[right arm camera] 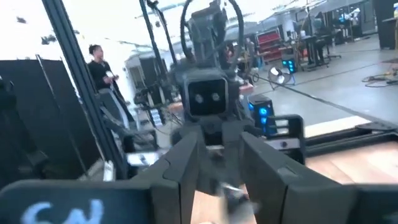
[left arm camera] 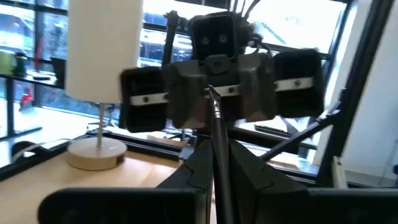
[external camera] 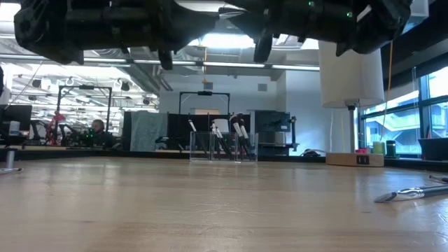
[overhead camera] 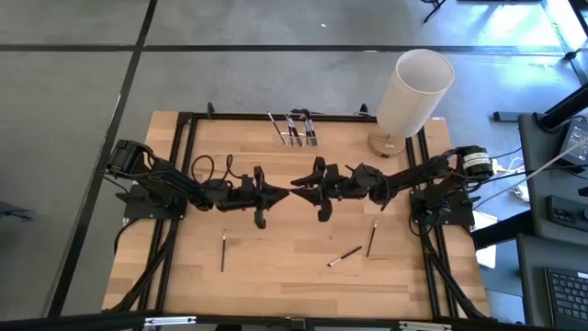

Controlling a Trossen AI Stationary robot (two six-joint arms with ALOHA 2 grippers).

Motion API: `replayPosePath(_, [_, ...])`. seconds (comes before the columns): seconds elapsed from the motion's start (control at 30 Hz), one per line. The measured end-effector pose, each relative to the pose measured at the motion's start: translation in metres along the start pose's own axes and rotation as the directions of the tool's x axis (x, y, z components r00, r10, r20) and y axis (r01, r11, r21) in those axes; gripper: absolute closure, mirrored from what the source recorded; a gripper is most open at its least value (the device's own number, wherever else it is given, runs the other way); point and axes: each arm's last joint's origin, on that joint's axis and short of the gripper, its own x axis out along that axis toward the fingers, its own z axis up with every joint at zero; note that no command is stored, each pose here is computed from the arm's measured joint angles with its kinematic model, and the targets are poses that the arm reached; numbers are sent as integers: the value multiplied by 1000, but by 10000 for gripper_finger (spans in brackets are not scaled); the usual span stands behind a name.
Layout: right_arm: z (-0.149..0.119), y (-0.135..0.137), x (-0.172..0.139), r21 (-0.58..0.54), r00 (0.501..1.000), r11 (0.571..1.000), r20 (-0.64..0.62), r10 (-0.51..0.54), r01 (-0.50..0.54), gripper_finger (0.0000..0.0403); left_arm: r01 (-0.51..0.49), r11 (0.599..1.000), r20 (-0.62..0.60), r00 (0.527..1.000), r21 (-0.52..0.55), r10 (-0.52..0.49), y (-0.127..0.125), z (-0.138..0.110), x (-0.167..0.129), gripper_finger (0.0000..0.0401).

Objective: Put items in baskets/containers
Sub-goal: Put the black eyeshadow brush into the transparent organizer

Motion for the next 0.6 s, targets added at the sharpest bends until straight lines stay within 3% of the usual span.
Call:
replayPosePath(0.17, [-4, 1, 0, 57, 999, 997, -6, -50, 50, 285, -33, 999, 21, 999, 11, 33, 0, 2, 0, 375])
replayPosePath(0.6, [-6, 8, 0, 21, 998, 997, 4, -70, 70, 285, -32, 999, 50, 998, 24, 31, 0, 5, 0, 375])
